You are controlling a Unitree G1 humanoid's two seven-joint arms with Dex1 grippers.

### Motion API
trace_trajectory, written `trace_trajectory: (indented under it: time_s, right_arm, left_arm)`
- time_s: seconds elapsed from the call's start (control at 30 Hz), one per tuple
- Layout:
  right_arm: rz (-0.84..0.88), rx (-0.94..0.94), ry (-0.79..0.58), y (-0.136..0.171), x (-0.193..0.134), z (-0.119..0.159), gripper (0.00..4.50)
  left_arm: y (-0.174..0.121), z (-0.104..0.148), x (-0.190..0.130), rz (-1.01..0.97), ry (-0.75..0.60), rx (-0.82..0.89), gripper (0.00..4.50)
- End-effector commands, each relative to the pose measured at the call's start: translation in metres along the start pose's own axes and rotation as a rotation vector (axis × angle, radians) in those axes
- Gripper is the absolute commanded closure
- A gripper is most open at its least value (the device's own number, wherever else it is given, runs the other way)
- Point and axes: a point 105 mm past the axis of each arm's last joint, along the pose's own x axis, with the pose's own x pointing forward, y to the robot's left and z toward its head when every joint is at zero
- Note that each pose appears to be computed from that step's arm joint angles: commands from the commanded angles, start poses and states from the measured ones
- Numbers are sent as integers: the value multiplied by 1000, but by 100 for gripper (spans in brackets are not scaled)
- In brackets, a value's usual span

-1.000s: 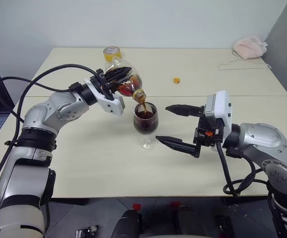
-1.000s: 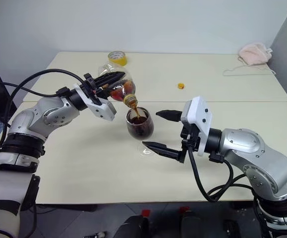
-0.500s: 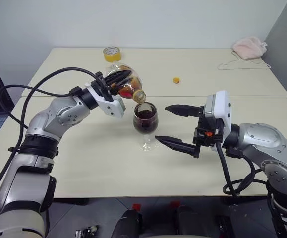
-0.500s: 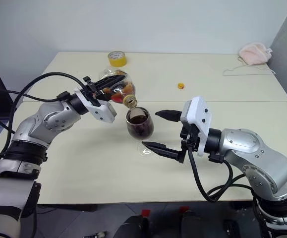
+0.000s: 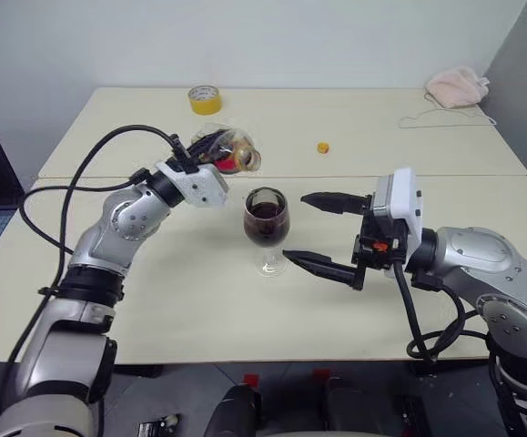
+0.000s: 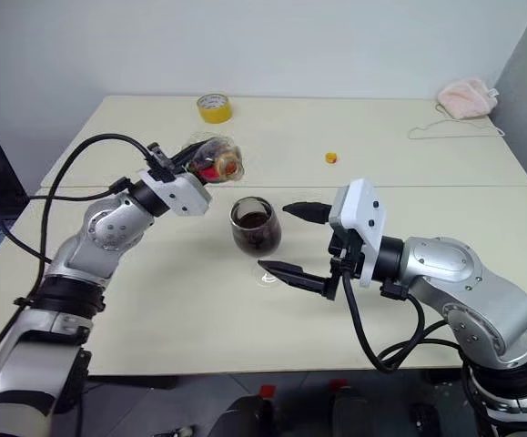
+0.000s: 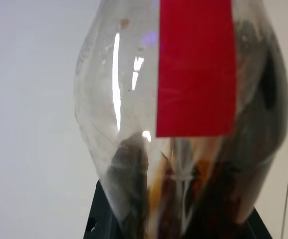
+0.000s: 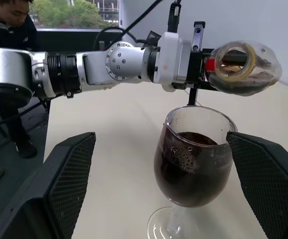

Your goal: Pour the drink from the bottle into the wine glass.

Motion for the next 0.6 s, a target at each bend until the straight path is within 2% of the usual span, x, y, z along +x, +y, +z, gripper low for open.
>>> trace_trajectory:
  time_s: [0.03, 0.13, 0.27, 0.43, 0.6]
  right_arm:
    - [-6, -50, -36, 2, -1, 8, 0]
    - [-4, -50, -48, 4, -1, 9, 0]
    - [-21, -55, -45, 3, -2, 4, 0]
    - [-42, -43, -43, 1, -1, -1, 0]
    - [-43, -33, -49, 1, 2, -4, 0]
  left_arm:
    - [21, 1, -3, 117, 23, -170, 376]
    - [18, -7, -8, 156, 74, -315, 376]
    - [12, -35, -27, 304, 217, -578, 376]
    - [3, -51, -42, 370, 315, -674, 376]
    - [-18, -77, -62, 457, 427, -863, 376]
